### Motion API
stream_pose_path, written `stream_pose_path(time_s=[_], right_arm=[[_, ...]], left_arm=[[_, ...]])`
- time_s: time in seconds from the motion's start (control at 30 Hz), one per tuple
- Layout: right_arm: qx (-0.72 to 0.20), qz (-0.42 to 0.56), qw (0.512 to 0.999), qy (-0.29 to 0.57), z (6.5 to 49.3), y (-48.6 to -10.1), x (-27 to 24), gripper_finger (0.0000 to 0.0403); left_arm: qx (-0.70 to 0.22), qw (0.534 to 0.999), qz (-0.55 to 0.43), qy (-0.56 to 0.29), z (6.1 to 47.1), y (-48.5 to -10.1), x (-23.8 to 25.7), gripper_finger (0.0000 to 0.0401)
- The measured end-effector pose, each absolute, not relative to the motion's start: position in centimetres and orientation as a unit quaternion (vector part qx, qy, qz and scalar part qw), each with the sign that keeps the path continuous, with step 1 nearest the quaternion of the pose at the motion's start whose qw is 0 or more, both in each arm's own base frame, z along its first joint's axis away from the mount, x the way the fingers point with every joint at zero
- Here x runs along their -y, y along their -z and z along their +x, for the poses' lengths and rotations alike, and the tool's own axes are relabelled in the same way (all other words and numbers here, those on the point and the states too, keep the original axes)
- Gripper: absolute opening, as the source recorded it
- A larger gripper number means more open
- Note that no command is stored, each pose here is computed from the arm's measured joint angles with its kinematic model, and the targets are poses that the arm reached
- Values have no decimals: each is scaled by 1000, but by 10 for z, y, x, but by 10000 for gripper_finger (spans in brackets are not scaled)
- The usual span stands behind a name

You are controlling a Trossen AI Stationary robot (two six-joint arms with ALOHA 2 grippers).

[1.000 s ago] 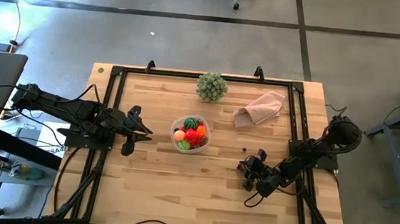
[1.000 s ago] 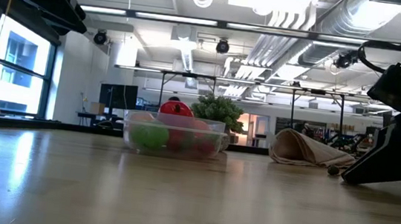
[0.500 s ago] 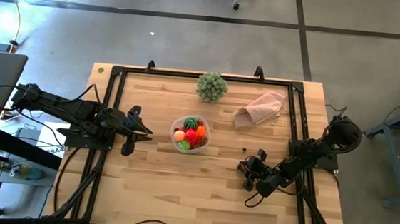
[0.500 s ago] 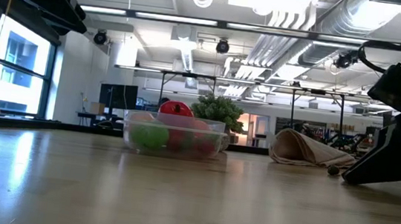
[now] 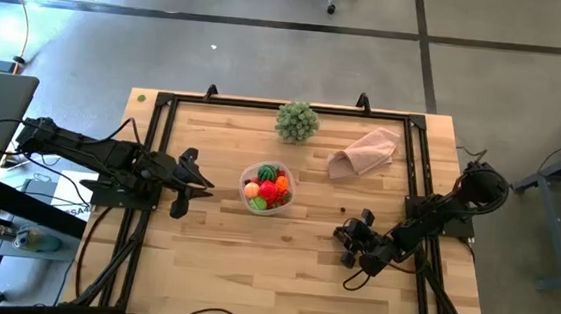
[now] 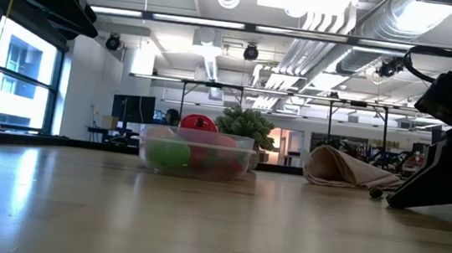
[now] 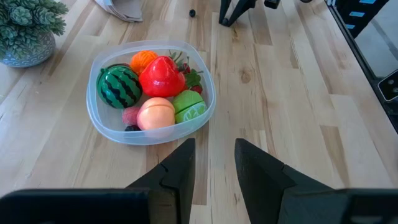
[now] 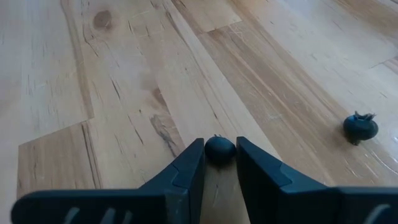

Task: Pick and placing Produce into tupperware
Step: Put the blueberry into the transparent bin

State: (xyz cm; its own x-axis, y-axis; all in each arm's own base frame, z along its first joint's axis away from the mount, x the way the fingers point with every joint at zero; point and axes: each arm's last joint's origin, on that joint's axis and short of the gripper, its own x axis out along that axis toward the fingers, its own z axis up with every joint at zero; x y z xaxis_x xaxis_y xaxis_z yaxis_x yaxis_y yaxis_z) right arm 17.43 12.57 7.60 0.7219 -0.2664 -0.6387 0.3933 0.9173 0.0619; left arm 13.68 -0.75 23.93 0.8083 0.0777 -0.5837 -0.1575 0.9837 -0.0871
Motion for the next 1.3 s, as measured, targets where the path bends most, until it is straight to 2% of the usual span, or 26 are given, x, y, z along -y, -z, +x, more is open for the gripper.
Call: stream_pose_path(time_s=[0.6, 0.9, 1.3], right_arm=[[-322, 98, 924, 180, 175, -76, -126, 77], [-319, 102, 925, 179, 175, -77, -126, 42], [-311, 108, 927, 178, 176, -78, -127, 40]], left_arm=[[-303, 949, -66, -62, 137, -239, 7, 101], [-303, 949, -66, -62, 137, -239, 7, 101], [-303, 949, -66, -62, 137, -239, 7, 101]])
